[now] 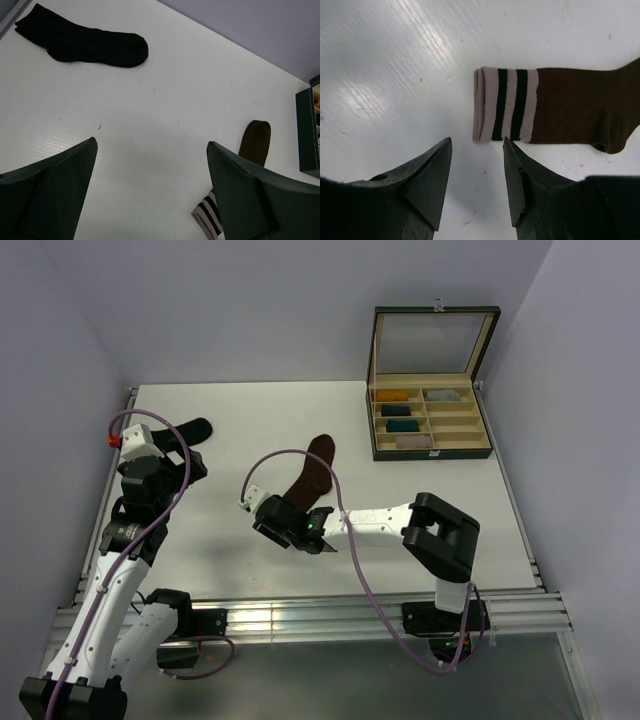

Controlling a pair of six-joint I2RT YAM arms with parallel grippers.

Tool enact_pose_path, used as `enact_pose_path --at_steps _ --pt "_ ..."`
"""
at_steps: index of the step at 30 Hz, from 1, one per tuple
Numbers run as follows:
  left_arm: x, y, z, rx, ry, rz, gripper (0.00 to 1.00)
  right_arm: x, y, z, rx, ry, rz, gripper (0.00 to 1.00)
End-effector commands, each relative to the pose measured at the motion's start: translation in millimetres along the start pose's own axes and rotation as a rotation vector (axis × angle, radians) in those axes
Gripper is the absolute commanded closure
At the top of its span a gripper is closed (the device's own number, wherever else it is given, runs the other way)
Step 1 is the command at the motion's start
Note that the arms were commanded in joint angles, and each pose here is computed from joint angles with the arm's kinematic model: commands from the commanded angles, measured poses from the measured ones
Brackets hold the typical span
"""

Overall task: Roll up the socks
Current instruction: Roll the sock at the center of the board.

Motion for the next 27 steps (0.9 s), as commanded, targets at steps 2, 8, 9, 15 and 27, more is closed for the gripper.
enact_pose_path --at_steps 2,8,9,15,27 --pt "-4 -8 -2 -0.003 0.014 -0.034 0.03 8 -7 -4 -0.062 0.075 -0.016 0.47" --pt "-4 -7 -2 0.001 0.019 -0.031 0.03 14 -3 0 -0.072 0.073 -0.010 0.48" --pt "-4 -8 -3 -0.001 0.021 -0.033 0.03 16 -1 2 -0.074 0.059 -0.007 0.49" --pt "-4 -8 -2 -0.001 0.021 -0.033 0.03 22 4 7 -0.084 0.033 0.000 0.49" --pt "-4 -7 -2 0.001 0.020 -0.032 0.04 40 21 14 -0.113 0.039 0.050 0.57"
Point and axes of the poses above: each gripper's point midway between its finger pads, its own x axis out along the fingers, its own z axis along the line the jaws close on, y = z × x, the point moved 7 cm from there along -x, back along the fingers, and after that the axes turned 4 degrees about -x, right-handed, at the moved point
